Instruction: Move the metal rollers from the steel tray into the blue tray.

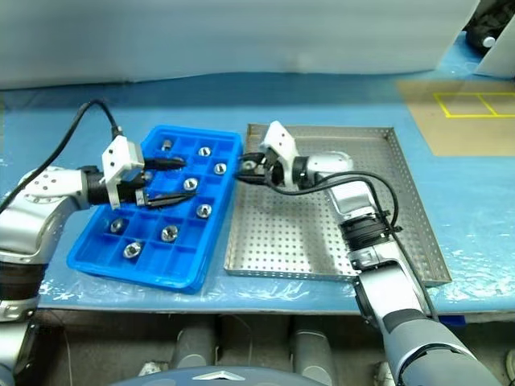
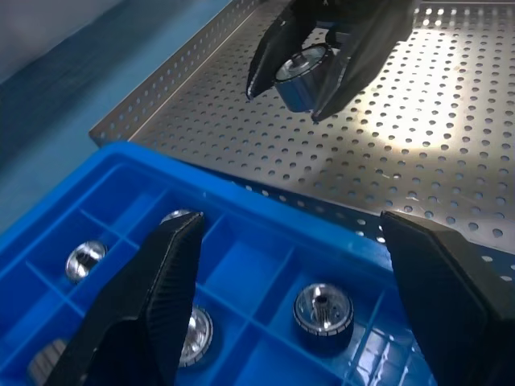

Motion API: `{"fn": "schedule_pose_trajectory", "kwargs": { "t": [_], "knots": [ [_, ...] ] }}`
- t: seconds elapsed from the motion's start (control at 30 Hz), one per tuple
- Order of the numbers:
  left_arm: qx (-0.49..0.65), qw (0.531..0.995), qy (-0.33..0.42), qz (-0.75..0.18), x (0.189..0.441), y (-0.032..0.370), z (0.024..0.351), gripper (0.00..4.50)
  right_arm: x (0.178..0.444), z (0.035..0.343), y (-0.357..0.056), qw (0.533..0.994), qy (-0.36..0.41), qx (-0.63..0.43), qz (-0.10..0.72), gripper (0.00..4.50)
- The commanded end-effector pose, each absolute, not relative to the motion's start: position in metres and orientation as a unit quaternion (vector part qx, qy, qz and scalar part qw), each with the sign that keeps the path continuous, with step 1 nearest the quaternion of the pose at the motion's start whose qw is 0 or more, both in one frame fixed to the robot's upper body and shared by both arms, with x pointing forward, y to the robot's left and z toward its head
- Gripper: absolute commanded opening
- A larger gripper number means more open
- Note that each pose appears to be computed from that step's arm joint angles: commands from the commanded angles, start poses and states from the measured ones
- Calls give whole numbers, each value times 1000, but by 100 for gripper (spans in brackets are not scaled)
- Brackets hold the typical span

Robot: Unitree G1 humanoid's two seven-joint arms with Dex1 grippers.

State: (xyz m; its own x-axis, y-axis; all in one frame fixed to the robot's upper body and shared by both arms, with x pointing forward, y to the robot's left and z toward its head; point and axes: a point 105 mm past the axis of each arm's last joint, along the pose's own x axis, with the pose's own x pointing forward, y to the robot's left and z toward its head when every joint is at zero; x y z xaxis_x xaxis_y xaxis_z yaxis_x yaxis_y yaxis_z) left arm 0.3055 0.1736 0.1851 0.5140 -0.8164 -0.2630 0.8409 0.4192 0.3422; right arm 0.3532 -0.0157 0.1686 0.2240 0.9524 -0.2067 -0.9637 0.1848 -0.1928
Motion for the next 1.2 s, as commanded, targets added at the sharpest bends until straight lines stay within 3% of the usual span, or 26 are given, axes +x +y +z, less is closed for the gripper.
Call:
{"fn": "schedule_pose_trajectory", "kwargs": {
  "t": [0.03, 0.4, 0.7, 1.2],
  "knots": [
    [231, 850, 2, -474, 291, 178, 203, 370, 338, 185, 15, 729, -13, -144, 669, 183],
    [211, 880, 64, -421, 233, 196, 185, 370, 295, 160, 65, 625, 14, -121, 771, 183],
    [195, 901, 88, -377, 208, 205, 180, 370, 264, 140, 76, 550, 70, -104, 825, 183],
    [192, 892, 79, -401, 219, 194, 182, 370, 275, 130, 54, 564, 94, -127, 811, 183]
  ]
}}
